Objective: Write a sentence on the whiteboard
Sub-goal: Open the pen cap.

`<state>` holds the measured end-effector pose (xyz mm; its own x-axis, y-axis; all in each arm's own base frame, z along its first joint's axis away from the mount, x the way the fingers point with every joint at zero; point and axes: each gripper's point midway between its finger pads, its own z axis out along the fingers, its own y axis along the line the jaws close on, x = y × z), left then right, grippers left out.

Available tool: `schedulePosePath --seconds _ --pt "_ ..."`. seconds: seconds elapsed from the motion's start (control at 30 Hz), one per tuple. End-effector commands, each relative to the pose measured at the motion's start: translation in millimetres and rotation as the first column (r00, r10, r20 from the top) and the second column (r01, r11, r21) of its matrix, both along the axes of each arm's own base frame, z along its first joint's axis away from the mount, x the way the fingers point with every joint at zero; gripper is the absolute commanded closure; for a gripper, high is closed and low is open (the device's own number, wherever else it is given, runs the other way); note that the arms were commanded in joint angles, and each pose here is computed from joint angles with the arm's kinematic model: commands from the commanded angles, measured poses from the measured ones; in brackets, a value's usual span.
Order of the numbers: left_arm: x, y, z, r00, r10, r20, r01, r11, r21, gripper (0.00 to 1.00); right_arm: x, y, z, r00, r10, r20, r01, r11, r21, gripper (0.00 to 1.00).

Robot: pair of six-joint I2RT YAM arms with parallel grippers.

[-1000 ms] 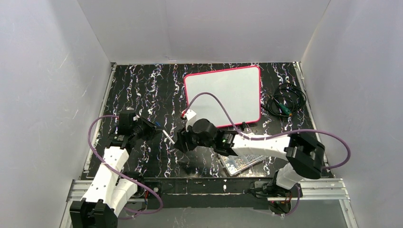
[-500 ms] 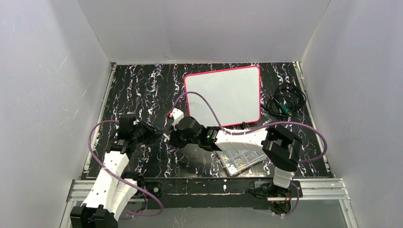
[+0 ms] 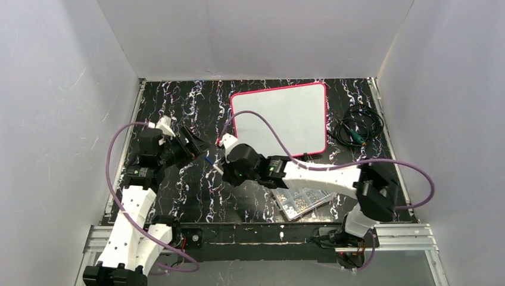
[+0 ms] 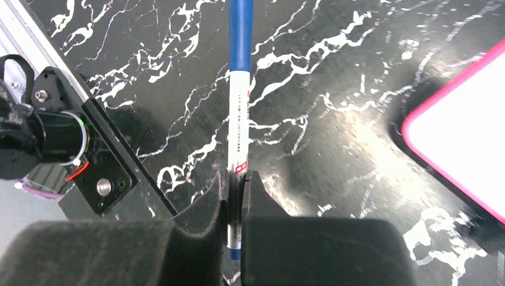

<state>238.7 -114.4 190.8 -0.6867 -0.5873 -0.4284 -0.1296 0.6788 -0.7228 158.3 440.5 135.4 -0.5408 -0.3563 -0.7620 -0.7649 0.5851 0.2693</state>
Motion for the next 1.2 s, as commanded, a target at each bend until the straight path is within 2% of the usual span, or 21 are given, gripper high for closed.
schedulePosePath --seconds 0.0,0.07,0.17,0.27,0.37,0.4,0.6,0.73,0.83,1.0,1.17 --pt "-8 -18 32 0.942 -0.29 0.168 0.274 0.955 0.112 0.15 3 -42 26 0.999 -0.014 0.03 0.016 0.998 -0.066 0.99" --pt "-15 -34 47 0.857 -0.451 0.252 0.428 0.893 0.14 0.16 -4 -55 31 0.998 0.05 -0.026 -0.052 0.997 -0.063 0.99" --pt "-28 -49 54 0.739 -0.598 0.309 0.555 0.801 0.223 0.15 -8 -79 29 0.978 0.128 -0.164 -0.135 0.99 -0.03 0.99" --pt "-59 -81 57 0.528 -0.768 0.363 0.695 0.637 0.335 0.15 -9 -105 30 0.946 0.175 -0.273 -0.183 0.983 -0.002 0.99" --pt "-79 -97 40 0.388 -0.86 0.331 0.73 0.506 0.459 0.15 -25 -126 33 0.903 0.224 -0.366 -0.244 0.97 -0.009 0.99" --pt "-83 -99 34 0.36 -0.878 0.317 0.735 0.476 0.483 0.15 -32 -131 35 0.888 0.24 -0.392 -0.265 0.964 -0.008 0.99" --pt "-98 -105 7 0.246 -0.938 0.244 0.734 0.345 0.585 0.16 -80 -156 41 0.764 0.337 -0.55 -0.385 0.922 0.03 0.99" --pt "-124 -121 -6 0.128 -0.968 0.217 0.801 0.23 0.553 0.19 -100 -164 47 0.695 0.386 -0.607 -0.427 0.901 0.084 0.99" --pt "-139 -131 -15 0.069 -0.979 0.19 0.835 0.161 0.526 0.27 -107 -167 52 0.676 0.401 -0.618 -0.437 0.894 0.102 0.99" --pt "-150 -142 -21 0.016 -0.979 0.202 0.824 0.128 0.553 0.35 -113 -166 58 0.641 0.446 -0.625 -0.465 0.873 0.146 0.99" --pt "-156 -147 -24 -0.006 -0.98 0.199 0.839 0.103 0.534 0.44 -114 -163 62 0.629 0.469 -0.621 -0.474 0.864 0.172 0.99"
